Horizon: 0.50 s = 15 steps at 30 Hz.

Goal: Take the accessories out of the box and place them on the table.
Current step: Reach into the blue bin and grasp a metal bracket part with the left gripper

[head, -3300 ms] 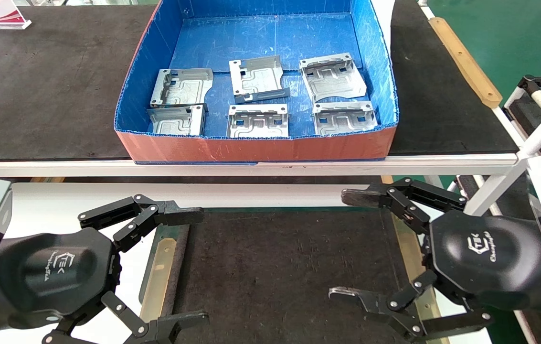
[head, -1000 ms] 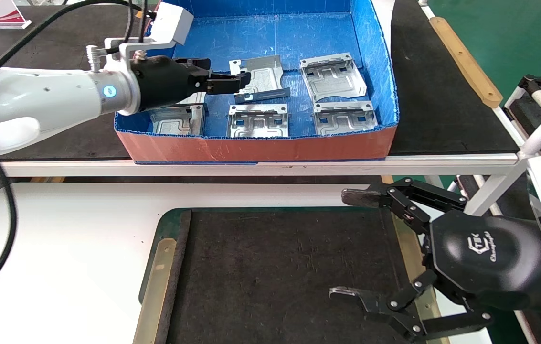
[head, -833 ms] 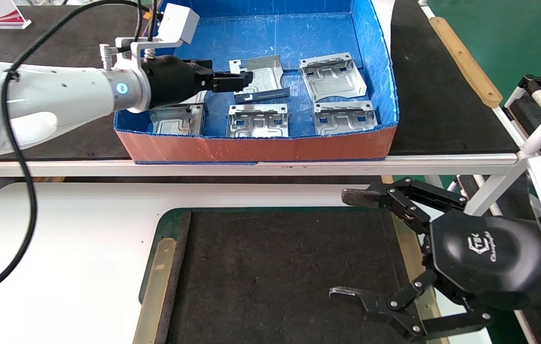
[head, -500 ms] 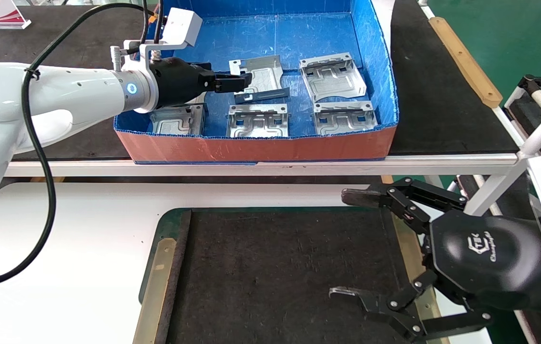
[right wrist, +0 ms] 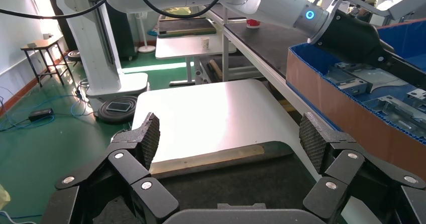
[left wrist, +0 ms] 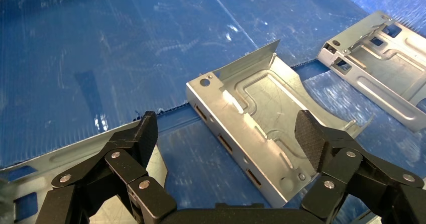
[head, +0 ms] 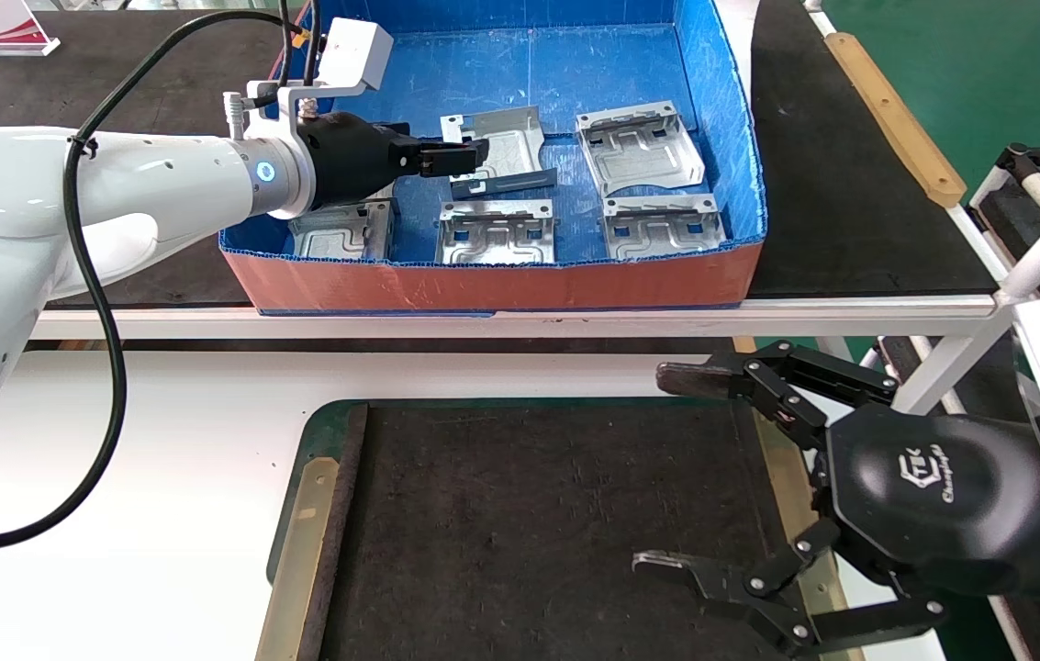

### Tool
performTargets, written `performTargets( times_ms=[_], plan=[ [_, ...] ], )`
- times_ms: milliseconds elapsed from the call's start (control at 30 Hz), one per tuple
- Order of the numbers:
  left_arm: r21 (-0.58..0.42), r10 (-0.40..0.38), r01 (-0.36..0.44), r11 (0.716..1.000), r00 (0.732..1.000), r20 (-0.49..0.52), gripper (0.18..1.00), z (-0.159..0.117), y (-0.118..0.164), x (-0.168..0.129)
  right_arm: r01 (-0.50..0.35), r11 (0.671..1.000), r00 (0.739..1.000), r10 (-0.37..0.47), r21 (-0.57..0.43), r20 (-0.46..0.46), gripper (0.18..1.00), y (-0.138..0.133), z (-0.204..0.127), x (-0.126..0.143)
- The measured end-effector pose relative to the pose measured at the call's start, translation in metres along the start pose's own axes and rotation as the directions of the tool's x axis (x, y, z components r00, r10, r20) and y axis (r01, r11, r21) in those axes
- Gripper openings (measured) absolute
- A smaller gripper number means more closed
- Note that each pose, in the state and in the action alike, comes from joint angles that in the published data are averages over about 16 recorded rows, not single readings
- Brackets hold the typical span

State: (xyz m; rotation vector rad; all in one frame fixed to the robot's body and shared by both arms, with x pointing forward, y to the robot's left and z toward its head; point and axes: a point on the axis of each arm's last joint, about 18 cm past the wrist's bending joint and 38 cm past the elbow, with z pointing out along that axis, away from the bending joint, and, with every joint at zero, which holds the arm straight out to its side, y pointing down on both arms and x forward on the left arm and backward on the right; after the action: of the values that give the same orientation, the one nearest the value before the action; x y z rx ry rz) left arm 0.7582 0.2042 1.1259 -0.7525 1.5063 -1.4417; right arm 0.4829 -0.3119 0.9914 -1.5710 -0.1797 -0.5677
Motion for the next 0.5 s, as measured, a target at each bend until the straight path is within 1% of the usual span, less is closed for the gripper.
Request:
performTargets(
  times_ms=[500],
  plan=[
    [-0.028, 0.016, -0.014, 0.999, 0.999, 0.044, 1.001, 0.005, 0.013, -0.002, 0.0, 1.0, 1.0, 0.0, 0.0, 0.0, 1.0, 0.0, 0.0, 0.0]
  ],
)
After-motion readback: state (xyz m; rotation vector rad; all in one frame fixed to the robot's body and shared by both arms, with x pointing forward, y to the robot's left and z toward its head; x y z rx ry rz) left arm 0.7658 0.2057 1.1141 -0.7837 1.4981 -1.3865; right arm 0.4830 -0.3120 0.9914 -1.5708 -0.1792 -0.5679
